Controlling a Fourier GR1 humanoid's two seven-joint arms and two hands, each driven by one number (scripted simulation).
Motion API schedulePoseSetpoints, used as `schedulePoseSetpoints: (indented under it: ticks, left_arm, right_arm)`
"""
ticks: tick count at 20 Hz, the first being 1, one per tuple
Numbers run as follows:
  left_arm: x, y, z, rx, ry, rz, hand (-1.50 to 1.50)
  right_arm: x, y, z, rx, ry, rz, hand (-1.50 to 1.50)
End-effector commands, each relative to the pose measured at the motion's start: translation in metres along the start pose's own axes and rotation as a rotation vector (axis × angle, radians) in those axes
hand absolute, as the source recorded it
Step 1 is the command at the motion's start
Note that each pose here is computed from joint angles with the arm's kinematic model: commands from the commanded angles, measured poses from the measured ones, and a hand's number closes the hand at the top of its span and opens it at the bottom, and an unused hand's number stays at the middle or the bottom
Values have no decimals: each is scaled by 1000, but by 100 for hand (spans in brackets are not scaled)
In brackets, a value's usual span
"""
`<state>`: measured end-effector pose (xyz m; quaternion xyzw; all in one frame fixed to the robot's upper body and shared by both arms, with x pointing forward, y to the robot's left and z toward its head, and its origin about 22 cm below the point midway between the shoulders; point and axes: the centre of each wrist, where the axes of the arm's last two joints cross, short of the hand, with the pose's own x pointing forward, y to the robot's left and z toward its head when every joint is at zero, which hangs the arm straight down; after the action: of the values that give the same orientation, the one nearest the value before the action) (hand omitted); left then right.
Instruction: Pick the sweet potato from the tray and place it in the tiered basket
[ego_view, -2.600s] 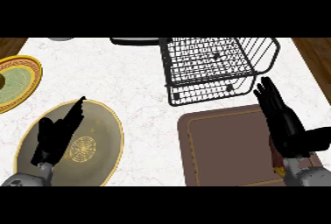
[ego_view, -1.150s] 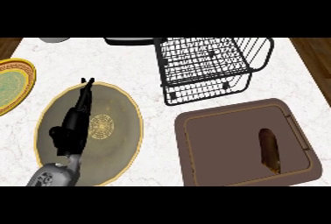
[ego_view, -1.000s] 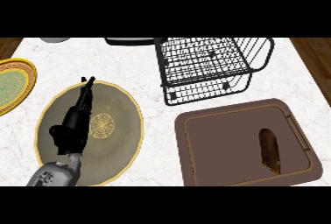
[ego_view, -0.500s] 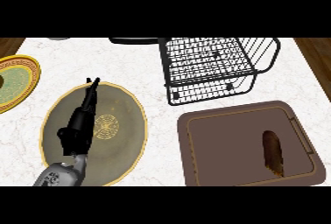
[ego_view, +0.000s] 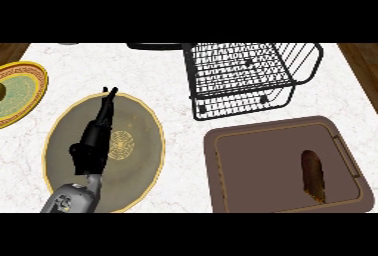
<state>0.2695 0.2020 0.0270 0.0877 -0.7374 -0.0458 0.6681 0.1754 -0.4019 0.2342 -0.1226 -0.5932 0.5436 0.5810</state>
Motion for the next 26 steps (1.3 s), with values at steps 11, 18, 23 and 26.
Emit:
schedulePoseSetpoints:
  ticks: [11, 18, 23, 26]
  left_arm:
    - [11, 10, -11, 14, -8, 3, 0]
    - [1, -2, 2, -2, 0, 11, 0]
    - [6, 6, -5, 18, -7, -1, 0]
    - [6, -5, 7, 3, 1, 8, 0]
  right_arm:
    - [2, 29, -5, 112, 145, 126, -150]
    - [-10, 36, -22, 75, 164, 186, -150]
    - [-10, 37, -21, 101, 86, 263, -150]
    - [-10, 57, -22, 93, 81, 319, -150]
